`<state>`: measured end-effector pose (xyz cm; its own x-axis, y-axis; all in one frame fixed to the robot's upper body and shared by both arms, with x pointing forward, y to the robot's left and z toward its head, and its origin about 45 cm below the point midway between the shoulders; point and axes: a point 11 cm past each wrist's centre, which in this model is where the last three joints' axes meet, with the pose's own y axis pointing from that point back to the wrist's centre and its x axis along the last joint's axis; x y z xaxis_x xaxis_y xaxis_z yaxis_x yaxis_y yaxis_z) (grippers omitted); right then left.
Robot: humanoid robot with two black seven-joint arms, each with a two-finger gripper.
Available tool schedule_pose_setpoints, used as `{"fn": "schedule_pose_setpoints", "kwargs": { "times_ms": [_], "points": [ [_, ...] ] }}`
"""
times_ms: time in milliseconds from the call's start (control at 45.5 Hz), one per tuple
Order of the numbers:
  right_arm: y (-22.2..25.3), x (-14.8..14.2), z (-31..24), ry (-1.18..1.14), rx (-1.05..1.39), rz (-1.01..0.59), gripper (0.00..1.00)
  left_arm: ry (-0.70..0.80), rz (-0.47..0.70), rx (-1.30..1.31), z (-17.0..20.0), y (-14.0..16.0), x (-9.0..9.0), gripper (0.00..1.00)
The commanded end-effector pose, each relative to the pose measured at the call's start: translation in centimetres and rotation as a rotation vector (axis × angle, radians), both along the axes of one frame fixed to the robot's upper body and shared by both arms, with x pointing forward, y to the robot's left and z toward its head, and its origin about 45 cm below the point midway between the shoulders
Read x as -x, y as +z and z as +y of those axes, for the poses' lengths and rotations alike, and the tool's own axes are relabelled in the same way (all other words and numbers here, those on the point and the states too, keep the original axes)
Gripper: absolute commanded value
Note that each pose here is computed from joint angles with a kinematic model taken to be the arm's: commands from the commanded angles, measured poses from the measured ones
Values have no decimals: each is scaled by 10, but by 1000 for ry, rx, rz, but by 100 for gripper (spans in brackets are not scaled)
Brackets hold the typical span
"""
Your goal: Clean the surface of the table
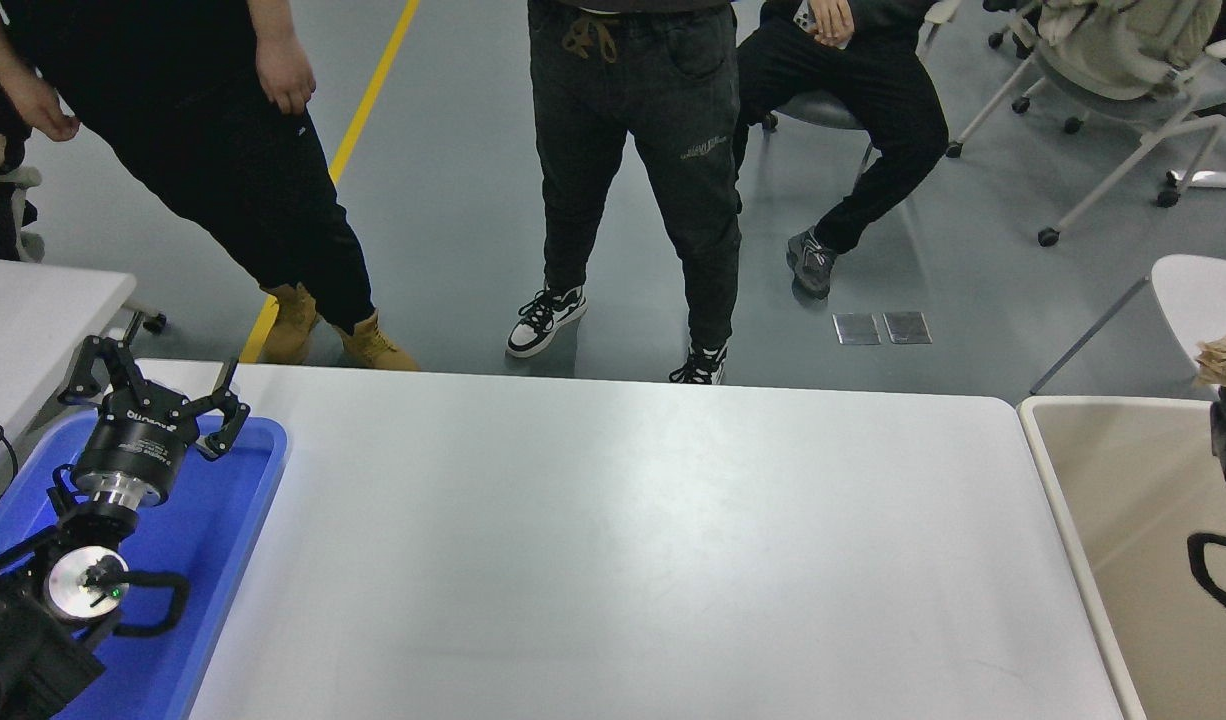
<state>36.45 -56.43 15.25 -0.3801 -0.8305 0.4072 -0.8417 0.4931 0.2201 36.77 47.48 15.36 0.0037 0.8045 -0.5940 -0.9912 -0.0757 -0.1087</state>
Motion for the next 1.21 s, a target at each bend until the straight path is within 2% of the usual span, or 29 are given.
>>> {"fn": "schedule_pose_setpoints", "kwargs": {
  "times_ms": [0,352,615,967,1033,1187],
  "points": [
    [-23,16,-6,-28,33,236,0,0,0,0,0,0,0,100],
    [-52,45,-13,-95,34,548,0,0,0,0,0,0,0,100],
    [-64,60,-15,-90,51,629,0,0,0,0,0,0,0,100],
    [-74,67,-10,-81,49,655,0,0,0,0,0,0,0,100],
    [-79,69,-8,-75,43,661,10,0,0,0,0,0,0,100],
    [-84,73,-5,-79,41,666,60,0,0,0,0,0,0,100]
  ]
}}
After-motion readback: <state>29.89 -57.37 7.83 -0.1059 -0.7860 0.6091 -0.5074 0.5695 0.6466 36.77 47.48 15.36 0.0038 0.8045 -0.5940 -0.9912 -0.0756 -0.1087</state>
